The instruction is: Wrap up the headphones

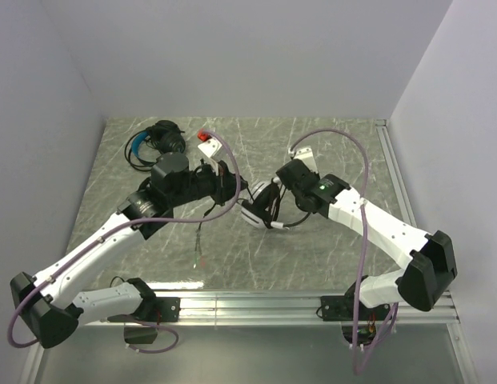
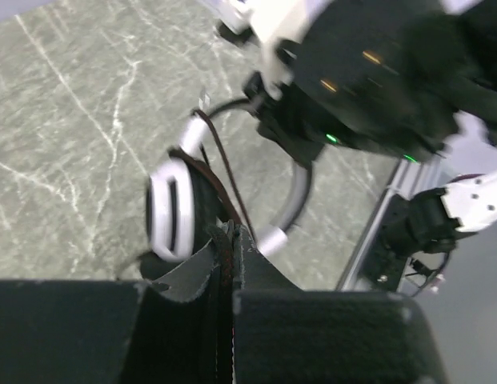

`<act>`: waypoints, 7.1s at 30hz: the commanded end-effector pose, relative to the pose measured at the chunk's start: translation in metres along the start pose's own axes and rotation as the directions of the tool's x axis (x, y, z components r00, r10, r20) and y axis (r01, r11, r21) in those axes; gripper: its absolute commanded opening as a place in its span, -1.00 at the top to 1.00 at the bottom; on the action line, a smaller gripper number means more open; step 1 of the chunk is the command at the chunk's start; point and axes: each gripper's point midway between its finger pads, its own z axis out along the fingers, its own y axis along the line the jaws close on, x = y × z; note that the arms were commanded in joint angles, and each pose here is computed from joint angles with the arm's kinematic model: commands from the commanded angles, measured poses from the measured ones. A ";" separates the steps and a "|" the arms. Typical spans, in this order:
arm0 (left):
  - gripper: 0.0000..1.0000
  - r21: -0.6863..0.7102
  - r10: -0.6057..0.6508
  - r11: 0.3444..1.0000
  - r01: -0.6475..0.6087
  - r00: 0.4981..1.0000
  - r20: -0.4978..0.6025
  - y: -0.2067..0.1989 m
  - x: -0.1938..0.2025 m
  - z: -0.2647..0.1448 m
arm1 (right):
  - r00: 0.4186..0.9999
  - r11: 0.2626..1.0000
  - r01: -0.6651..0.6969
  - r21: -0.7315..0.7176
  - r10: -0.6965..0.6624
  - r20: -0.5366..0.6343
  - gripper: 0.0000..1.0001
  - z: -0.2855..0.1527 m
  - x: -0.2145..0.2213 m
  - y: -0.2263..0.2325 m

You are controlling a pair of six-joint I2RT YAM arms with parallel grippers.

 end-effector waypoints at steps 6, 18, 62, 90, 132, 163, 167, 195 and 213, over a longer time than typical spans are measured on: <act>0.85 0.078 0.124 0.988 -0.132 0.987 0.099 -0.001 -0.042 0.007 | 0.994 0.984 0.097 -0.147 -0.090 0.057 1.00 -0.040 0.005 0.031; 0.84 0.263 0.087 0.956 -0.126 0.984 0.153 0.009 -0.050 0.020 | 0.985 0.833 0.156 -0.531 -0.092 0.144 1.00 -0.112 0.013 0.070; 0.33 0.540 -0.233 0.841 0.026 0.919 0.319 0.001 -0.022 0.013 | 0.885 0.549 -0.039 -0.835 0.406 0.226 1.00 -0.248 -0.108 0.021; -0.07 0.620 -0.227 0.784 -0.044 0.908 0.352 -0.039 -0.002 0.033 | 0.847 0.616 -0.093 -0.782 0.461 0.263 1.00 -0.259 -0.157 -0.005; -0.86 0.452 -0.421 0.868 0.207 0.788 0.448 0.032 -0.008 0.000 | 0.822 0.631 -0.096 -0.770 0.486 0.296 1.00 -0.263 -0.163 -0.021; -0.75 0.492 -0.012 0.834 -0.251 0.883 0.470 -0.030 0.003 0.011 | 0.825 0.610 -0.088 -0.787 0.487 0.286 1.00 -0.263 -0.168 -0.016; -0.71 0.477 -0.013 0.845 -0.243 0.882 0.471 -0.033 0.009 0.014 | 0.824 0.611 -0.088 -0.787 0.488 0.287 1.00 -0.264 -0.169 -0.016; 0.03 0.548 -0.130 0.829 -0.114 0.913 0.386 -0.032 0.055 0.038 | 0.797 0.621 -0.124 -0.774 0.527 0.295 1.00 -0.267 -0.176 -0.030; 0.99 0.558 -0.240 0.829 0.035 0.924 0.299 -0.044 0.072 0.045 | 0.721 0.761 -0.395 -0.514 0.604 0.339 1.00 -0.192 -0.186 -0.065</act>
